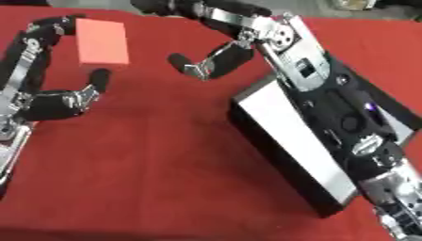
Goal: Pick up the objects with one hand, pass them to the other hand, and then place them into the box on the other side of the table.
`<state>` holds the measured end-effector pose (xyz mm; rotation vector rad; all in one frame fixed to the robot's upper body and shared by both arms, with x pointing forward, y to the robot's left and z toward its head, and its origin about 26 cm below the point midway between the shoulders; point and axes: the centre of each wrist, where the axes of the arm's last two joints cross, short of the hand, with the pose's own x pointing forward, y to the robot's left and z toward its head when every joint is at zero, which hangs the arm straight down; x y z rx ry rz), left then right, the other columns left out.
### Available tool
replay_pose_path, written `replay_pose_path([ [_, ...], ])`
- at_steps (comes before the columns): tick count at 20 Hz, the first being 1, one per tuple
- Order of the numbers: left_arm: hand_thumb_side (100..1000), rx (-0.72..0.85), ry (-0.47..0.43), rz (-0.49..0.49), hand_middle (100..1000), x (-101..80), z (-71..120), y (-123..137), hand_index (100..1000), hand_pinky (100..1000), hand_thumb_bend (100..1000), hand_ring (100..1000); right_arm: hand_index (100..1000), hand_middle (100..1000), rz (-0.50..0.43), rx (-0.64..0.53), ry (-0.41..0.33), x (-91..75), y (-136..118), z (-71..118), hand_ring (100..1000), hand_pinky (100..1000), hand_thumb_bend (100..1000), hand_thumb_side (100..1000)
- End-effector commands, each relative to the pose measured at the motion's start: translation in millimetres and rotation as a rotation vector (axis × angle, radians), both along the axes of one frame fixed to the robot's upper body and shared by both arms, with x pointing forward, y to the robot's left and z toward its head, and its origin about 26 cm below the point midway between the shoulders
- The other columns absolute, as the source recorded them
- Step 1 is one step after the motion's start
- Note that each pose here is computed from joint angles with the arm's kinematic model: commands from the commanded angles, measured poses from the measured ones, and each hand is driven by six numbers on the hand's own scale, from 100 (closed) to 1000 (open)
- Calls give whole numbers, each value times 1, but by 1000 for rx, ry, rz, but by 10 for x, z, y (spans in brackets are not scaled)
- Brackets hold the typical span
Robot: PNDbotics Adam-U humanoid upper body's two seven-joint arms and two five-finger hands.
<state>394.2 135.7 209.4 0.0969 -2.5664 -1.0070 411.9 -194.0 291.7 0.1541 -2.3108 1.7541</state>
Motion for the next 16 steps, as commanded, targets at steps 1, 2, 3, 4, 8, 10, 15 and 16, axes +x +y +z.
replay_pose_path([
  [1,383,-3,-15,-5,534,21,61,-39,586,950,100,694,1000,1000,53,-76,-61,-57,-33,127,1000,1000,100,100],
  [2,381,-3,-10,1,532,29,49,-44,585,950,100,692,1000,1000,56,-87,-50,-59,-28,125,1000,1000,100,100],
  [3,382,-3,-7,7,531,36,38,-50,584,951,100,691,1000,1000,58,-97,-39,-61,-24,126,1000,1000,100,100],
  [4,382,-4,-5,10,528,41,28,-59,584,951,100,689,1000,1000,60,-104,-31,-64,-23,132,1000,1000,100,100],
  [8,378,-13,-4,6,523,45,8,-116,583,948,100,682,1000,1000,60,-116,-14,-62,-24,140,1000,1000,100,100],
  [10,380,-22,-5,1,521,43,8,-151,581,947,100,679,1000,1000,59,-121,-14,-57,-16,134,1000,1000,100,100],
  [15,362,-34,-22,-9,516,29,24,-224,580,935,100,672,1000,1000,37,-134,-9,-33,-7,114,1000,1000,100,100],
  [16,357,-35,-25,-8,516,27,22,-232,579,933,100,671,1000,1000,27,-137,-8,-26,-11,109,1000,1000,100,100],
])
